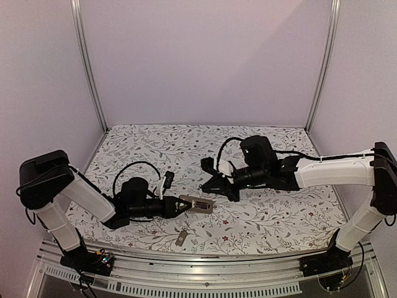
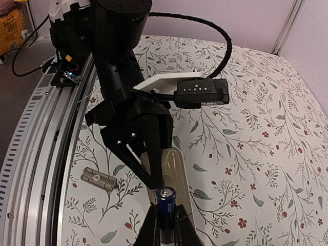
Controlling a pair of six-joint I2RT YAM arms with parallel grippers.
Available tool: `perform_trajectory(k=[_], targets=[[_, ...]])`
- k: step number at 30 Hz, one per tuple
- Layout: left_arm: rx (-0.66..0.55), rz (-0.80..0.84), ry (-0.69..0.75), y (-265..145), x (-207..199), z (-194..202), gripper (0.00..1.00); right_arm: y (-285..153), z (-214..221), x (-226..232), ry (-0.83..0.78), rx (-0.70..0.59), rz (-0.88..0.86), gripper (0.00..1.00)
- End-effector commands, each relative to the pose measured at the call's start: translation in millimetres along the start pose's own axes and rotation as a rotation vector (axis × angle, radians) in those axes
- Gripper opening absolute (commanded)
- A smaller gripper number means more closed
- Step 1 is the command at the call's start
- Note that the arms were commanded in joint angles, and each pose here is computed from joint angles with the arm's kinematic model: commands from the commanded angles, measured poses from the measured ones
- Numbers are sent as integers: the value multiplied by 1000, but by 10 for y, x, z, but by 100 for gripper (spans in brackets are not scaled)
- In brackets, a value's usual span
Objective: Load the batteries into the remote control
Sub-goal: Place the battery in the battery compartment.
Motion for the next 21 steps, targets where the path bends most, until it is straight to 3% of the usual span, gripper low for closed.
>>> perform_trajectory(k=[1, 12, 21], targets=[[-3, 35, -42, 56, 24, -32, 0, 235, 139, 65, -106, 26, -79, 0], [22, 46, -88, 116, 161, 48, 0, 591, 571, -98, -156, 117, -63, 0], [27, 41, -109, 129, 211, 62, 0, 676, 638, -235, -181, 103, -50, 0]])
Point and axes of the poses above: each gripper's point midway between its finger pads, its own y axis out along the fingers, its own x axis along the line the jaws close on, z = x × y, the point moved 2 cm from there along -y, back along the fingers, and after that the axes turned 15 degrees about y, right-handed, at the moved point
